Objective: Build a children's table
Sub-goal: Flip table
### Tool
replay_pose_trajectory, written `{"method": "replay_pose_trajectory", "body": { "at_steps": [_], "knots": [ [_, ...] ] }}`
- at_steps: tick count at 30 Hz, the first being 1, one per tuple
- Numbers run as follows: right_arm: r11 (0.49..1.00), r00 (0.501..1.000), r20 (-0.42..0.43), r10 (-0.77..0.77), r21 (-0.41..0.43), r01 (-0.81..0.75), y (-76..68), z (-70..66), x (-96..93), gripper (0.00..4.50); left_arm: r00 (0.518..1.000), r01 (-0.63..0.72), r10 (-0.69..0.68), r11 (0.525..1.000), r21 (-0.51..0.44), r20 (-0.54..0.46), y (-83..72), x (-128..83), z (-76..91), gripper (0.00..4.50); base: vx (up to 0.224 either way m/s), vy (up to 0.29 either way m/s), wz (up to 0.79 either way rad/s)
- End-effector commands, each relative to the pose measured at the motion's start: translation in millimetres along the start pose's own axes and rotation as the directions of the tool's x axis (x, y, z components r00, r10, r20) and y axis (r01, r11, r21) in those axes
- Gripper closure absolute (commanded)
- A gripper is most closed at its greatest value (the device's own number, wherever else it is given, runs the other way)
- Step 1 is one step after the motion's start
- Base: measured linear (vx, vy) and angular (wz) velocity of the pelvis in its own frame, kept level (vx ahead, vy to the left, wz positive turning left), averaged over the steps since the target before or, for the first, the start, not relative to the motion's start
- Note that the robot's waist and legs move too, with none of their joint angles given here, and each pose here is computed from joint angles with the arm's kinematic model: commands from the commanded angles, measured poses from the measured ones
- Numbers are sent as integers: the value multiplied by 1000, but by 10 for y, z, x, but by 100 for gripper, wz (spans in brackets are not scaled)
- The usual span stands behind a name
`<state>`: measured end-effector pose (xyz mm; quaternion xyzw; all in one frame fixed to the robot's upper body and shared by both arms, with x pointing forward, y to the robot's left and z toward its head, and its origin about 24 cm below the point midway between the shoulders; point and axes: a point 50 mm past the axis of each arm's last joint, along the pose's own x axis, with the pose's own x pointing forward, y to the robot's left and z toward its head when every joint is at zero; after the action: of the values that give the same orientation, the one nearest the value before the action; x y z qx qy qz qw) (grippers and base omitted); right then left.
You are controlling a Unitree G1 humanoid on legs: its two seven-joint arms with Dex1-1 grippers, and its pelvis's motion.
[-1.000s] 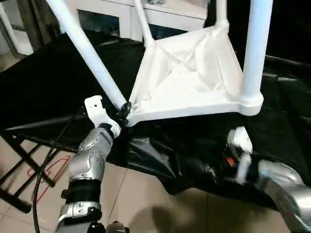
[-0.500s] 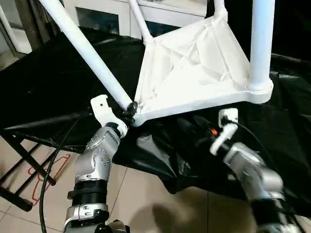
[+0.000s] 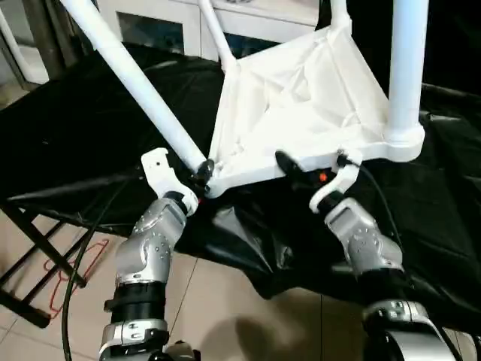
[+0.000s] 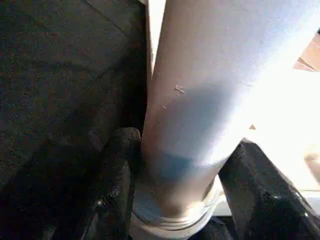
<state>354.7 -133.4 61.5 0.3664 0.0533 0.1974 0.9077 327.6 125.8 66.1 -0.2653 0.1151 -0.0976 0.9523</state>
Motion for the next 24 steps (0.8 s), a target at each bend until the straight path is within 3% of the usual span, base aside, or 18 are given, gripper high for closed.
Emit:
{"method": "replay_pose_trajectory", "body": {
  "at_steps": [1,5,6,9,10,14,21,24],
  "knots": [
    [998,998,64,-30,63,26,-33,110,44,0,996,91,-91,994,-53,-13,-161,-1,-41,226,0,0,0],
    [989,994,105,-40,148,24,-35,159,95,0,994,100,-101,994,-44,-28,-181,-14,-73,226,0,0,0],
    [985,993,107,-47,167,29,-40,163,106,30,994,103,-104,994,-38,-30,-185,-16,-72,226,0,0,0],
    [977,993,99,-61,207,39,-50,154,131,43,994,104,-105,994,-29,-32,-190,-15,-71,226,0,0,0],
    [975,993,98,-61,218,38,-51,150,134,72,994,103,-104,994,-28,-32,-190,-15,-71,226,0,0,0],
    [972,993,95,-68,233,45,-69,141,145,89,994,103,-104,994,-24,-35,-193,-20,-74,226,0,0,0],
    [969,992,106,-66,244,38,-84,169,150,163,994,106,-106,994,-16,-41,-200,-22,-80,226,0,0,0],
    [971,992,107,-67,236,40,-91,186,153,171,993,107,-108,994,-14,-45,-202,-20,-86,226,0,0,0]
  ]
}}
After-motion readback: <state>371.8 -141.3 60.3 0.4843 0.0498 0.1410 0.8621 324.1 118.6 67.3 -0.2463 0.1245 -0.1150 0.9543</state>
